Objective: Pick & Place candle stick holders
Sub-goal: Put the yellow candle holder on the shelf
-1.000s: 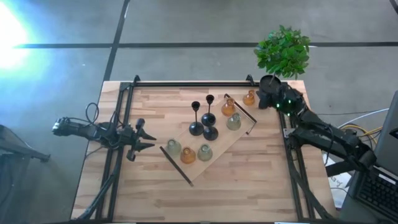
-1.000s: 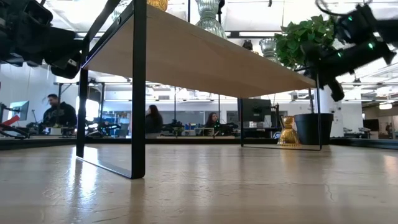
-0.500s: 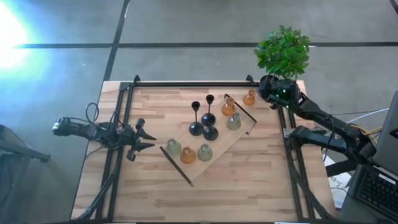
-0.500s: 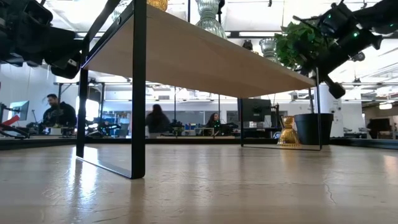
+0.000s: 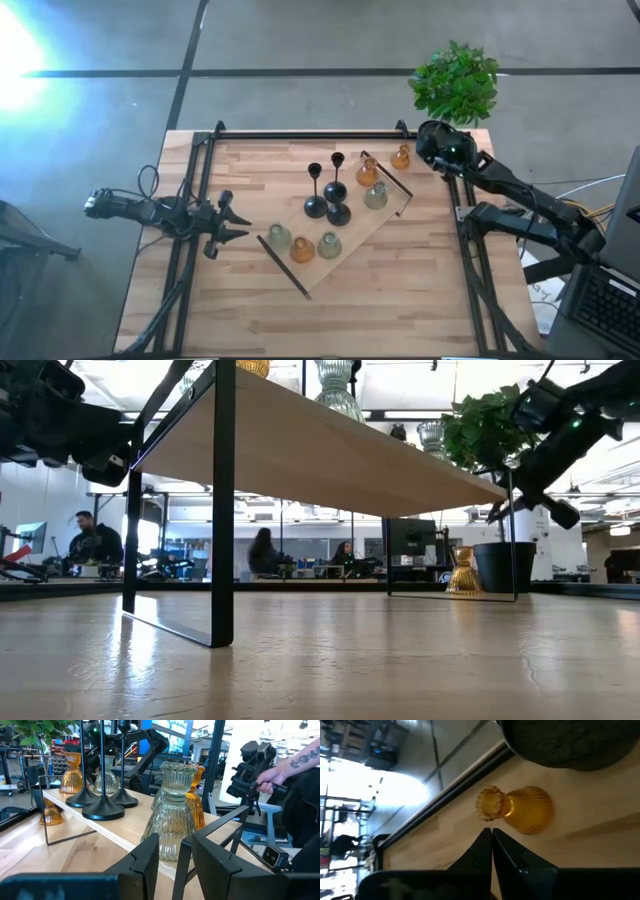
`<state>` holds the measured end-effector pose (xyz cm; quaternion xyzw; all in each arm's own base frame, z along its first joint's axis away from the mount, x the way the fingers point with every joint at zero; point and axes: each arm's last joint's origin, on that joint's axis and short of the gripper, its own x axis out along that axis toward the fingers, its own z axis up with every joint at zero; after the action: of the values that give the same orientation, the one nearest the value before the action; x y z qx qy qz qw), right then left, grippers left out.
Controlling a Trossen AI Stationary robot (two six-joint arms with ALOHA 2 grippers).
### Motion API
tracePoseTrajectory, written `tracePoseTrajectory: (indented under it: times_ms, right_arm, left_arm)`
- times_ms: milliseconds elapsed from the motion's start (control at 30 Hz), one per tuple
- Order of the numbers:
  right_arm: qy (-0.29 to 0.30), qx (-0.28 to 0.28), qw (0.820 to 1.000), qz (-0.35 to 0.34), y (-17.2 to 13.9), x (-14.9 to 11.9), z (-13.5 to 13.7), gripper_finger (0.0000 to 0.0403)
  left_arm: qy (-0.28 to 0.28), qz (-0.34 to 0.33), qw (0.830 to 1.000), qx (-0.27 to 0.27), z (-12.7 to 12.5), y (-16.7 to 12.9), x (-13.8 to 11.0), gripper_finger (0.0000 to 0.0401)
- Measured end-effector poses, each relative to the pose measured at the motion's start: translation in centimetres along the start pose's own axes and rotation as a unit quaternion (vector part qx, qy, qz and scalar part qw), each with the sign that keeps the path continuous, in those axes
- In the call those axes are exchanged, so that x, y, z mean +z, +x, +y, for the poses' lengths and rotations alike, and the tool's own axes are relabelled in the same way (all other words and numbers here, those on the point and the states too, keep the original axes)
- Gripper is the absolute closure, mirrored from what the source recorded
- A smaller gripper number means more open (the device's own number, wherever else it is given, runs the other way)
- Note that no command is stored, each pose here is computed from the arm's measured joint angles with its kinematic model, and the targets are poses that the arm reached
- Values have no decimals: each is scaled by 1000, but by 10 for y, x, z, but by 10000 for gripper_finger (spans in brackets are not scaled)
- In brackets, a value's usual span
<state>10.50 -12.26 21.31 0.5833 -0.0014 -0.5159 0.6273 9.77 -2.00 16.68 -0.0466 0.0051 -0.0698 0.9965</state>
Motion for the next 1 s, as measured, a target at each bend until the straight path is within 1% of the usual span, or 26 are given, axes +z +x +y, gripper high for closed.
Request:
tracePoseTrajectory:
  times_ms: [167, 300, 433, 600, 733, 900, 1000]
  right_arm:
    - [4, -29, 999, 22, 13, -3, -3, 395]
    - [16, -14, 1000, 8, 17, -1, 1, 394]
    - [31, -15, 999, 24, 18, -2, 1, 394]
    - [47, -15, 998, 26, 18, -2, 1, 390]
    - [58, -19, 998, 25, 20, -3, 0, 362]
    - [65, 0, 998, 22, 29, -2, 5, 304]
    - [68, -7, 997, 25, 36, -2, 5, 274]
  left_arm:
    - [0, 0, 1000, 0, 0, 0, 0, 281]
    - [0, 0, 1000, 0, 0, 0, 0, 281]
    - [0, 0, 1000, 0, 0, 0, 0, 281]
    - [0, 0, 1000, 0, 0, 0, 0, 281]
    - [0, 0, 1000, 0, 0, 0, 0, 281]
    - [0, 0, 1000, 0, 0, 0, 0, 281]
    - [0, 0, 1000, 0, 0, 0, 0, 281]
